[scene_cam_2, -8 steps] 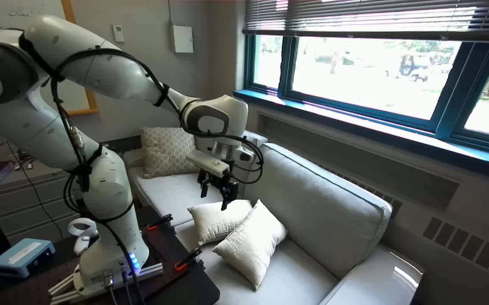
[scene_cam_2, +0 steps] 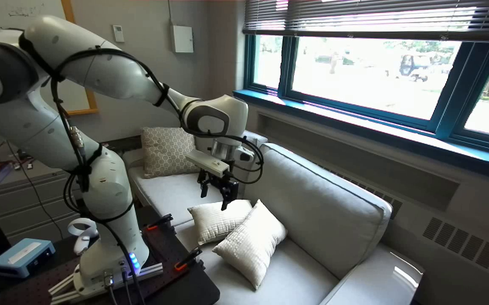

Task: Stack the pillows at the edge of the sofa.

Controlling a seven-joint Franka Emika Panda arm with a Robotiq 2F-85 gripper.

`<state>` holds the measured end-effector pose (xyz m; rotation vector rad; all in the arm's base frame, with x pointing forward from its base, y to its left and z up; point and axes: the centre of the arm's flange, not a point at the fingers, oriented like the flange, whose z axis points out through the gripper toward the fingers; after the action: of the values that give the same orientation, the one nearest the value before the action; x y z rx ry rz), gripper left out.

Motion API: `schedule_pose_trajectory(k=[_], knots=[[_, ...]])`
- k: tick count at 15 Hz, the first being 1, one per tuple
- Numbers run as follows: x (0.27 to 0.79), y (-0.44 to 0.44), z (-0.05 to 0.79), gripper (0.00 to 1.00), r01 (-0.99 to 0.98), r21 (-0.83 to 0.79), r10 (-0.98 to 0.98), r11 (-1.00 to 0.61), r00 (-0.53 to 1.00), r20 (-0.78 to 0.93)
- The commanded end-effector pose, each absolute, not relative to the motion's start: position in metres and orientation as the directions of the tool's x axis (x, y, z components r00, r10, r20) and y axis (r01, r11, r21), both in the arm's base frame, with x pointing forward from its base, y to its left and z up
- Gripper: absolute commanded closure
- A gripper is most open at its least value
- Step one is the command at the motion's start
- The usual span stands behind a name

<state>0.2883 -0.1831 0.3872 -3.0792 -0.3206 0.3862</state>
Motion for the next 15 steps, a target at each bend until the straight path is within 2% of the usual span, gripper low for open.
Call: schedule_pose_trajectory(k=[1,7,15], knots=[[0.288,-0.183,0.387,0.0,0.2,-0.047,0.206,-0.979,0.948,-0.242],[0.288,-0.183,0.387,0.0,0.2,-0.047,0.206,-0.979,0.948,-0.242],[0.355,-0.163,0.34,0.0,0.118,-0.043,0.125,-0.992,0.966,-0.228]])
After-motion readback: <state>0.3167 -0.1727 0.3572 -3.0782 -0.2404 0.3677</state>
